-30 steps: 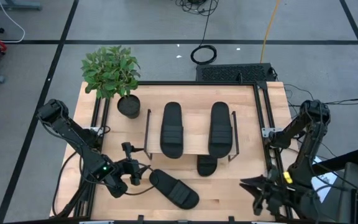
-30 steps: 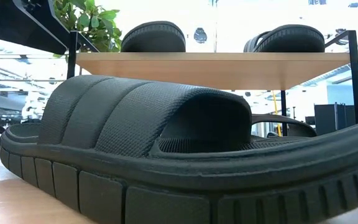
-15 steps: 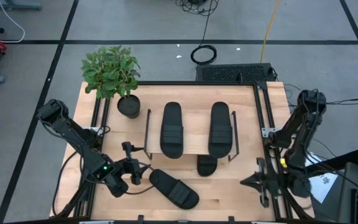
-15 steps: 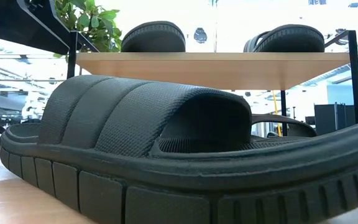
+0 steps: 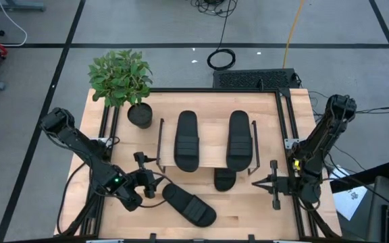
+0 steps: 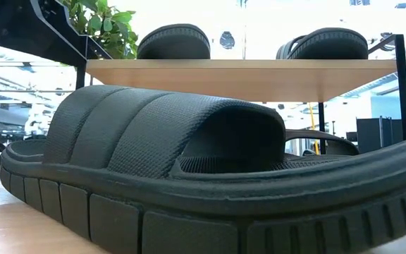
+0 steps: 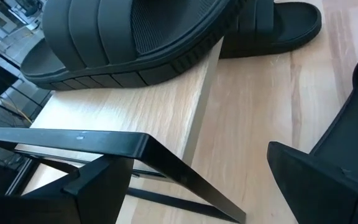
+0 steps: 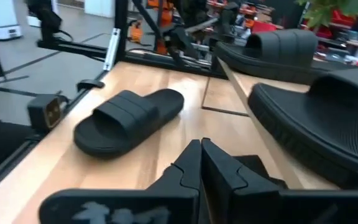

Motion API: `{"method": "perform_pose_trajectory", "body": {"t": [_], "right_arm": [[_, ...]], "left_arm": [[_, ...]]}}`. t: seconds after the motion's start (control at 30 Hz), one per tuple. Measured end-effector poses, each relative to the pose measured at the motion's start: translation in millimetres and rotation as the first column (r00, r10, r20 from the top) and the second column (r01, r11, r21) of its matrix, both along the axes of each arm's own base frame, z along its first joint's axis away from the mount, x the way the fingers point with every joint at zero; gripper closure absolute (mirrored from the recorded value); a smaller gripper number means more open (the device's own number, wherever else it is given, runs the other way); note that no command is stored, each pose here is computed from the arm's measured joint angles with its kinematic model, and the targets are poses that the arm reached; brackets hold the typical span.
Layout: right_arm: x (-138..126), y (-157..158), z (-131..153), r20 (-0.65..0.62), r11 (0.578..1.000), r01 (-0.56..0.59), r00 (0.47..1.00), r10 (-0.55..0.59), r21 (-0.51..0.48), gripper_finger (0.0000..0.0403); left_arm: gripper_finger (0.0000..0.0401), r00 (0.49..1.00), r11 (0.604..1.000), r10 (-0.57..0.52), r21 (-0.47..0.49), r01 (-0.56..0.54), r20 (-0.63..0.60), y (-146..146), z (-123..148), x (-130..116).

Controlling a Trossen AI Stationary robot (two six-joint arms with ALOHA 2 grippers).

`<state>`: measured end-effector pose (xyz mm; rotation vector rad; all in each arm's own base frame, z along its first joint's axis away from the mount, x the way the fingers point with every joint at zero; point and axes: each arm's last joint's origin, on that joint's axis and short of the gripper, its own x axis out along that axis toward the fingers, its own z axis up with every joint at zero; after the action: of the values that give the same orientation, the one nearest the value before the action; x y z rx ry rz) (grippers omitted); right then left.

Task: Pick and place slides into the shelf
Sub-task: Adjust the shelf

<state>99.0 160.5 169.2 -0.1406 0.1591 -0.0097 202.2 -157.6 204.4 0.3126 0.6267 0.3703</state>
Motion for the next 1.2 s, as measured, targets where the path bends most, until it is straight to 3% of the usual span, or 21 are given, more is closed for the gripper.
{"method": "perform_pose_trajectory", "body": {"t": [0.53,1.07,1.2], "right_arm": [[18.4,-19.7,-10.7,-0.1,0.991,0.066,0.992,-0.078,-0.12,0.0403],[13.9,-33.1,-3.2,-0.124,0.992,0.078,0.988,-0.09,-0.097,0.0403],[14.5,-30.6,-0.9,-0.125,0.994,0.029,0.991,-0.043,-0.108,0.0403]], "left_arm": [[0.0025,1.0,1.0,-0.021,-0.023,0.021,-0.011,-2.6,-0.3,-1.0],[0.0025,1.0,0.999,-0.026,-0.033,0.027,0.004,-4.0,0.7,0.4],[0.0025,1.0,0.999,-0.027,-0.027,0.027,-0.002,-3.7,0.5,0.0]]}}
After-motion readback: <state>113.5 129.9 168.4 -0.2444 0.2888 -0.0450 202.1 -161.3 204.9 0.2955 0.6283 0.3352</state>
